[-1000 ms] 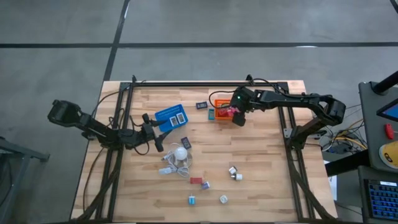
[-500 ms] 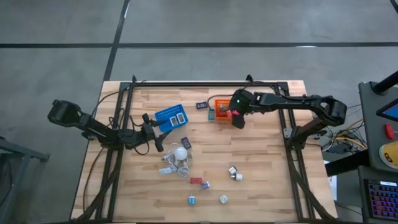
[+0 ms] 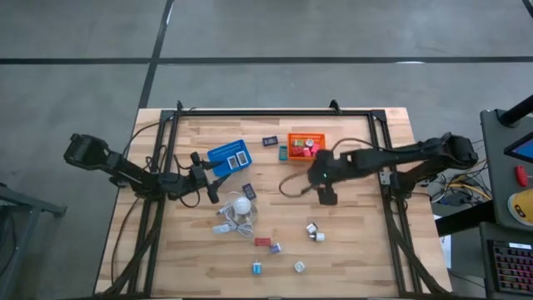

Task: Pick & Place Office items
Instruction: Put the top white charger adapter into the orange bin

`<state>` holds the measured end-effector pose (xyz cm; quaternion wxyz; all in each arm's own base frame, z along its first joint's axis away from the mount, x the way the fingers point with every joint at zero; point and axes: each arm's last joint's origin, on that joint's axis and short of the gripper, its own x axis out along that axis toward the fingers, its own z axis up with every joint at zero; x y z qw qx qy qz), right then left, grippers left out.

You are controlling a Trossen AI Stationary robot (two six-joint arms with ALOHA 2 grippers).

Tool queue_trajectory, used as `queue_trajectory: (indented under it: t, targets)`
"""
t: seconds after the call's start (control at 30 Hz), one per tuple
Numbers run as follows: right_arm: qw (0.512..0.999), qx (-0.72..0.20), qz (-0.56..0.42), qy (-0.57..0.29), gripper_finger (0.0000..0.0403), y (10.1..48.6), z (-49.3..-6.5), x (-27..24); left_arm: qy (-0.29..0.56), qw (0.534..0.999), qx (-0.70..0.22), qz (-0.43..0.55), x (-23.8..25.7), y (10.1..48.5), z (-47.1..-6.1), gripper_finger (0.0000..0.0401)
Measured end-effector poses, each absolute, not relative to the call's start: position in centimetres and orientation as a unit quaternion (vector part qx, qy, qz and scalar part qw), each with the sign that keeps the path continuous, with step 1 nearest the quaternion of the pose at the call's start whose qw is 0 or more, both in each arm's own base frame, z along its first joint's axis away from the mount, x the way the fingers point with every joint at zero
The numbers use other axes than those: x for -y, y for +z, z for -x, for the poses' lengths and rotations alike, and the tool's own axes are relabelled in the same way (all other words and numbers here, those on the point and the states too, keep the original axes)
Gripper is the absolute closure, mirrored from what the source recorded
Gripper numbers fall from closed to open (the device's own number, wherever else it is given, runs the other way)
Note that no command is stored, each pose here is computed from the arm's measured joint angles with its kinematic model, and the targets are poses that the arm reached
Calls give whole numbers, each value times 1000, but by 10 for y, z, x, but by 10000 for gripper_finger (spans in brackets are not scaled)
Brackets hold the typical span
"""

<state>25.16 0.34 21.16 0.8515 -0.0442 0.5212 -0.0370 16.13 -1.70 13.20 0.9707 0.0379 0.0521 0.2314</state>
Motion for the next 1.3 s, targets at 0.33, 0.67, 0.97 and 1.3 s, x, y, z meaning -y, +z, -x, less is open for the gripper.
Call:
queue_trajectory:
  t: [0.33, 0.67, 0.97, 1.3]
  targets:
    - [837, -541, 71, 47, 138, 189, -254, -75, 231, 971, -52, -36, 17, 132, -161, 153]
    - [840, -536, 54, 62, 138, 173, -259, -104, 228, 972, -52, -31, 17, 132, -161, 153]
    - [828, -555, 47, 72, 155, 159, -259, -115, 225, 972, -58, -29, 17, 130, -161, 153]
    - [827, -553, 43, 89, 161, 153, -262, -120, 225, 972, -57, -29, 17, 130, -161, 153]
